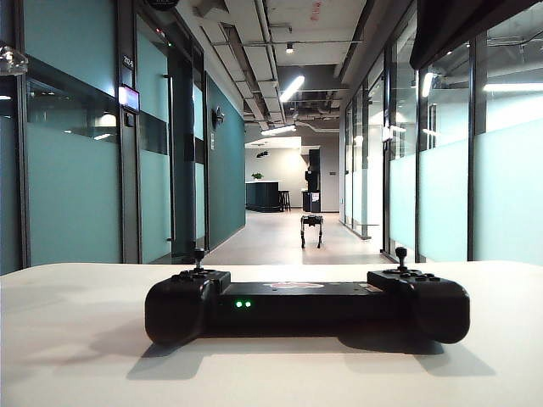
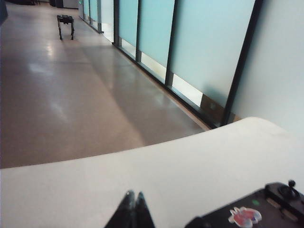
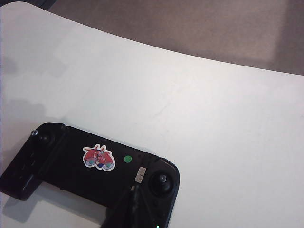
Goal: Push the left joystick on the remote control sitting on the white table forward to make the robot dog walk in a straight line until it approaches the door.
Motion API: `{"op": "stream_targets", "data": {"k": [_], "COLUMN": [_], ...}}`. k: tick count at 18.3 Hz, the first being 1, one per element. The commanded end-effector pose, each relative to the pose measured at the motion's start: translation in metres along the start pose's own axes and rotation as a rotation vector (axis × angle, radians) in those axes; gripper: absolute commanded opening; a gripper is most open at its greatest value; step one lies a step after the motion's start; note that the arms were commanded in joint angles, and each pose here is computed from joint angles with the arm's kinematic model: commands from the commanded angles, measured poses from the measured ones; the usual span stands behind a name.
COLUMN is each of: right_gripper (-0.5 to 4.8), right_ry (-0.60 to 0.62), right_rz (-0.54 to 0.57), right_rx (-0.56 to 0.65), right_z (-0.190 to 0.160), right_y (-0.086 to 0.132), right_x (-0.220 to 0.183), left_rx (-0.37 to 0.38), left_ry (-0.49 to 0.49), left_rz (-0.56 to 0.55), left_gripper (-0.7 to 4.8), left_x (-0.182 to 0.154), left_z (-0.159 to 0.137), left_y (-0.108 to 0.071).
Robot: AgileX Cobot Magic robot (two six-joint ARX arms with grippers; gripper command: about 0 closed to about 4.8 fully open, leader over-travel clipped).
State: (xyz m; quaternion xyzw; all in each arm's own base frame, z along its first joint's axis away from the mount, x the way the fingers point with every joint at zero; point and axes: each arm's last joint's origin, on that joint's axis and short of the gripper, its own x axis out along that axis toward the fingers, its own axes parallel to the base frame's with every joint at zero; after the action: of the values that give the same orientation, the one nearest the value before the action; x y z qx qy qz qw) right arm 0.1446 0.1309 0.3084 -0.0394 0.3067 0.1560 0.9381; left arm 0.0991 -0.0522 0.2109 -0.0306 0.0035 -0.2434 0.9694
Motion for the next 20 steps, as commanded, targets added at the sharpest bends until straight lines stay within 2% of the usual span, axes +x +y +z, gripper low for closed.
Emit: {"op": "stream_targets", "data": {"k": [1, 4, 7, 12, 20], "right_gripper": [-0.01, -0.01, -0.01, -0.01, -0.01], "right_ry": [-0.019, -0.018, -0.018, -0.019, -0.019], "right_rz": [0.001, 0.0, 0.001, 0.0, 0.001], "right_rx": [0.006, 0.006, 0.006, 0.006, 0.006], "right_z": [0.003, 0.003, 0.003, 0.003, 0.003], "right_y": [0.0, 0.0, 0.0, 0.0, 0.0], "right_x": [-0.001, -0.001, -0.001, -0.001, -0.001], "left_rx": [-0.002, 0.002, 0.014, 0.02, 0.01], "left_ry": [-0.046, -0.08, -0.126, -0.1, -0.053], "left_rz": [0.009, 0.044, 0.161, 0.331, 0.346], "left_gripper": [-0.05, -0.05, -0.05, -0.05, -0.05], "left_x": [-0.001, -0.006, -0.016, -0.026, -0.021], "left_z": [0.001, -0.006, -0.01, -0.016, -0.039], "left_y": [0.0, 0.006, 0.018, 0.032, 0.036]}}
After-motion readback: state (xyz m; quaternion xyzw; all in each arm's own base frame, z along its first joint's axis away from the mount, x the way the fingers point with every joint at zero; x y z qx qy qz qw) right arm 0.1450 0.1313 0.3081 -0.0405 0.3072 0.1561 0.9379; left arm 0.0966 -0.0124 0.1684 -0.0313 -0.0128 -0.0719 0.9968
